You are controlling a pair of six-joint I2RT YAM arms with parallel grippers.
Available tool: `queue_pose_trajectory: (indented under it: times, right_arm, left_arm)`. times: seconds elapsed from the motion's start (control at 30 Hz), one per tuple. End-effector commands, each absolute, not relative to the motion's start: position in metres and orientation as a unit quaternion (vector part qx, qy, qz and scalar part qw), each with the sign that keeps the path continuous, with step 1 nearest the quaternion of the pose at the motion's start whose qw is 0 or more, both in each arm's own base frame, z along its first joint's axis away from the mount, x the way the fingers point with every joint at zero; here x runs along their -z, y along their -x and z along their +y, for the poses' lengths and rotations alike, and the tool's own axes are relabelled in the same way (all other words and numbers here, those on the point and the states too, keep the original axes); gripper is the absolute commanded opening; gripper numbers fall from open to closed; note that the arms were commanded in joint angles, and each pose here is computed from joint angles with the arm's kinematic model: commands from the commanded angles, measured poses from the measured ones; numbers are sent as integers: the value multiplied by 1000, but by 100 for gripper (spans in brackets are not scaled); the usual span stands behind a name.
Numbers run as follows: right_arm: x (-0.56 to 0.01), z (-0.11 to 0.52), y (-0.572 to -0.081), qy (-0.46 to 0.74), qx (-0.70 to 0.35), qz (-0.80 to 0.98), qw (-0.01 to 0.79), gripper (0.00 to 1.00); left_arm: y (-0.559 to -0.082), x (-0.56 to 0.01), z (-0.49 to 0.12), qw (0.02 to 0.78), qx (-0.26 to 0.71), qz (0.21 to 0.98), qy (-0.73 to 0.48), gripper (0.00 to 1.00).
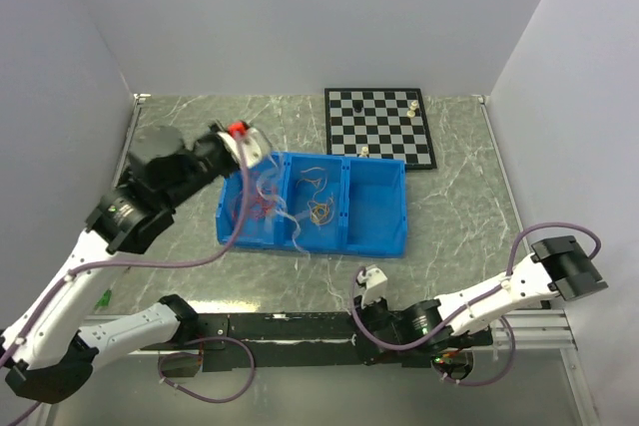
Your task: Untangle the cables
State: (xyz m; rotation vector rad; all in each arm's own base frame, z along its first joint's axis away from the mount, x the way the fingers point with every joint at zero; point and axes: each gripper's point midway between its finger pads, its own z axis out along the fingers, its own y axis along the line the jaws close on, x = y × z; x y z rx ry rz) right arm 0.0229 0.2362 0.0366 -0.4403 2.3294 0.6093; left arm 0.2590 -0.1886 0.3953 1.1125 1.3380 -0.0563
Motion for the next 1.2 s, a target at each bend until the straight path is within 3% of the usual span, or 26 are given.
queue_pose_trajectory:
  times: [0.0, 0.17, 0.33, 0.6, 0.77, 0.93, 1.17]
  right_arm:
    - [-31, 208, -33, 119, -202, 904, 358, 0]
    - [-36, 213, -32, 116, -190, 904, 365, 0]
    - [-86, 209, -54, 82, -180, 883, 425, 0]
    - [-93, 181, -66, 17, -253, 876, 410, 0]
    - [-81, 167, -67, -8, -190, 892, 410, 0]
    - [-87, 155, -72, -36, -126, 891, 434, 0]
    - [-244, 185, -102, -9, -221, 808, 547, 0]
  left_arm:
    - [-246, -557, -151, 819, -2, 468, -330, 1]
    - [-215, -645, -130, 879, 13, 392, -272, 1]
    - [-203, -678, -118, 901, -2, 354, -250, 1]
    - [-162, -772, -25, 961, -134, 239, -39, 1]
    - [-132, -808, 6, 964, -201, 174, 27, 1]
    - [-131, -819, 15, 958, -224, 175, 49, 1]
    - [-177, -757, -44, 944, -162, 267, -109, 1]
